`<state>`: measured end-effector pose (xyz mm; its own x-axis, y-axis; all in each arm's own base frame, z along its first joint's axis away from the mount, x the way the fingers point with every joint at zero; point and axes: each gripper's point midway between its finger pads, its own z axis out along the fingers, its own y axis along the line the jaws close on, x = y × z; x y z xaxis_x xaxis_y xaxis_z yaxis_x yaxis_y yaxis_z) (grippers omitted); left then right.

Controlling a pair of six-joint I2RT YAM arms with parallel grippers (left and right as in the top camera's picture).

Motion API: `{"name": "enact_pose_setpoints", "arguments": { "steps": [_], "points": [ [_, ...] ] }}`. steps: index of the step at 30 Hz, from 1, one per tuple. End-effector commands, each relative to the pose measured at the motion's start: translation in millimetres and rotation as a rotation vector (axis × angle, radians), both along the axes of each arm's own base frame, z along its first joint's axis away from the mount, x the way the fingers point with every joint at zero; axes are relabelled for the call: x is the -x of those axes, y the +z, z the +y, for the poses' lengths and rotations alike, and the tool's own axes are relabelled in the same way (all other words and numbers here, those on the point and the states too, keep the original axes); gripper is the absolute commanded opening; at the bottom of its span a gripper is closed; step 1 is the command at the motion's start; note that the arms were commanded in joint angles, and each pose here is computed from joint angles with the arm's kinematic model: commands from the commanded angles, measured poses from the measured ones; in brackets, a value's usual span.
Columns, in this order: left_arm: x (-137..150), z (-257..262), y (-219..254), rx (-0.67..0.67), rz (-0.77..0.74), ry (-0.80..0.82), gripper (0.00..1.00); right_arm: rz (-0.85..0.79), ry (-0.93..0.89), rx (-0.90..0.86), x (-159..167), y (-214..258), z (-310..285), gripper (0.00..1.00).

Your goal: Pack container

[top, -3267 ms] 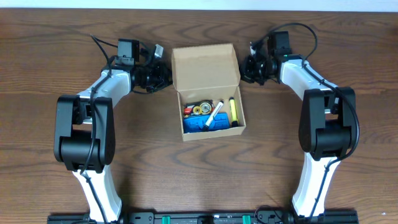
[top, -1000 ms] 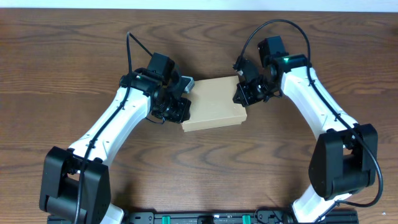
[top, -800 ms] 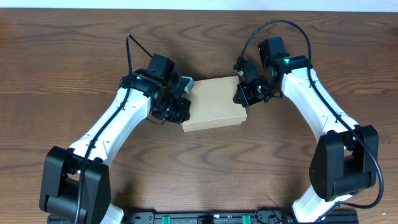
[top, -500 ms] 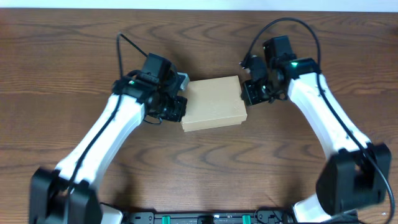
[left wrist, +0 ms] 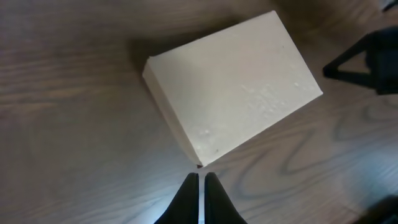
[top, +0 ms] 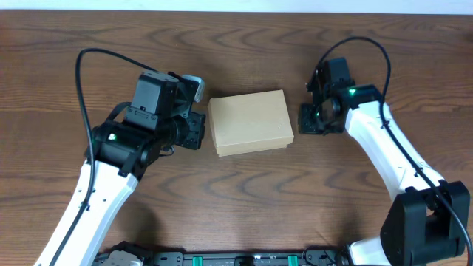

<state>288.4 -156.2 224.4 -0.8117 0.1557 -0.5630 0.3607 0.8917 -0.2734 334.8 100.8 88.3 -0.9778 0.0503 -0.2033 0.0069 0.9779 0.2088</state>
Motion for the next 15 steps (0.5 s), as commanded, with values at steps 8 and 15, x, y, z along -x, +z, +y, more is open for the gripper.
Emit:
{"name": "enact_pose_setpoints", "arguments": {
  "steps": [8, 15],
  "points": [
    [9.8, 9.0, -1.6, -0.026, 0.030, 0.034, 0.06, 0.010, 0.047, -0.111, 8.0, -4.1, 42.2, 0.01],
    [9.7, 9.2, -1.8, -0.025, 0.032, 0.037, 0.06, 0.035, 0.075, -0.203, 13.7, 0.8, 57.3, 0.01]
  ]
}}
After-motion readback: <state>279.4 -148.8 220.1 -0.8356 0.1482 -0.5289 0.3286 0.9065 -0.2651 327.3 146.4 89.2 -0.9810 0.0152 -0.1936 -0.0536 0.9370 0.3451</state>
